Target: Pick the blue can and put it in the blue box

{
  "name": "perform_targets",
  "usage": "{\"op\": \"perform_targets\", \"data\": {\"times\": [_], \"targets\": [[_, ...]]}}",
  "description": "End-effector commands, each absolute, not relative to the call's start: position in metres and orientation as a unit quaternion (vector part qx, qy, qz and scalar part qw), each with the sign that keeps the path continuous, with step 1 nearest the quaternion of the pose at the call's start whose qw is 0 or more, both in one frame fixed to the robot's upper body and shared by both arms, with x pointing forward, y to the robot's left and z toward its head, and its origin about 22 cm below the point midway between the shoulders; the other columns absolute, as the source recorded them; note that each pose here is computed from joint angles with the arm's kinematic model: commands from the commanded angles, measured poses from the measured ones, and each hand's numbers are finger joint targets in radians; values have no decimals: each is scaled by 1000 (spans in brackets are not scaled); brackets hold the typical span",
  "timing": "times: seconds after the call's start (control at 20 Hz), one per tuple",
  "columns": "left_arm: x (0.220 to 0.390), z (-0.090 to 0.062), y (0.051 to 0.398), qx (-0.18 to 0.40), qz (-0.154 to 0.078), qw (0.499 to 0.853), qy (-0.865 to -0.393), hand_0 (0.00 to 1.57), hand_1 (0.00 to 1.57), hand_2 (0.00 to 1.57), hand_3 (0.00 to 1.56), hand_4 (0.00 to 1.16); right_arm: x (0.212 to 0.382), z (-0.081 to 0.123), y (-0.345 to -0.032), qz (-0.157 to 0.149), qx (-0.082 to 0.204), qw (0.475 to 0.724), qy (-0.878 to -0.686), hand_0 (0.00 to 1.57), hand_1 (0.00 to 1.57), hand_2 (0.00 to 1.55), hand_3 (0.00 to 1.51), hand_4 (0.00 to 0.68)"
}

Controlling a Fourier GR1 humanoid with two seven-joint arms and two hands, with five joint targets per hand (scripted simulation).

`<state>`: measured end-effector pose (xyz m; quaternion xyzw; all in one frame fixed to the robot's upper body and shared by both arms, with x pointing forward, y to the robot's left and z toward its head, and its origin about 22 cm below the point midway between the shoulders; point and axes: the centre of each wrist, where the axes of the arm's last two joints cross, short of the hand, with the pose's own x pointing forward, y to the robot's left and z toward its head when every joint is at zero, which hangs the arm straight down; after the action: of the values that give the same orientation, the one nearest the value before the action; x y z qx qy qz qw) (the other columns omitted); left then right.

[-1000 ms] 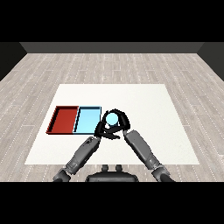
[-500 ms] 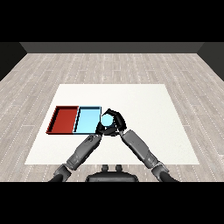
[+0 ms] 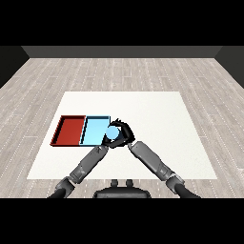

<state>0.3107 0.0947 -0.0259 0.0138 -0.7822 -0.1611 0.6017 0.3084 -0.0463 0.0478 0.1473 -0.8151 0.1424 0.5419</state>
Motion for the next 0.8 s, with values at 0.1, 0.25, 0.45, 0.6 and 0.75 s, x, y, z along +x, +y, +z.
{"op": "perform_targets", "data": {"times": [0.1,0.25,0.45,0.6,0.75], "targets": [[313,-28,85,-16,-73,604,-794,699,699,797,535,714,299,47,-43,138,195,538,-808,1451,1451,1454,1397,610],[302,-24,81,1,-91,613,-785,812,812,853,715,689,291,43,-27,136,190,545,-805,1443,1443,1453,1393,602],[302,-38,77,2,-90,611,-786,575,575,710,505,663,294,52,-31,126,194,545,-806,1438,1438,1453,1393,591],[296,-39,86,-41,-47,628,-776,914,914,944,831,651,297,64,-36,120,184,544,-810,1438,1438,1454,1393,583],[308,-36,84,-39,-56,650,-757,1481,1481,1457,1368,601,315,69,-37,114,197,554,-801,1405,1405,1451,1396,552]]}}
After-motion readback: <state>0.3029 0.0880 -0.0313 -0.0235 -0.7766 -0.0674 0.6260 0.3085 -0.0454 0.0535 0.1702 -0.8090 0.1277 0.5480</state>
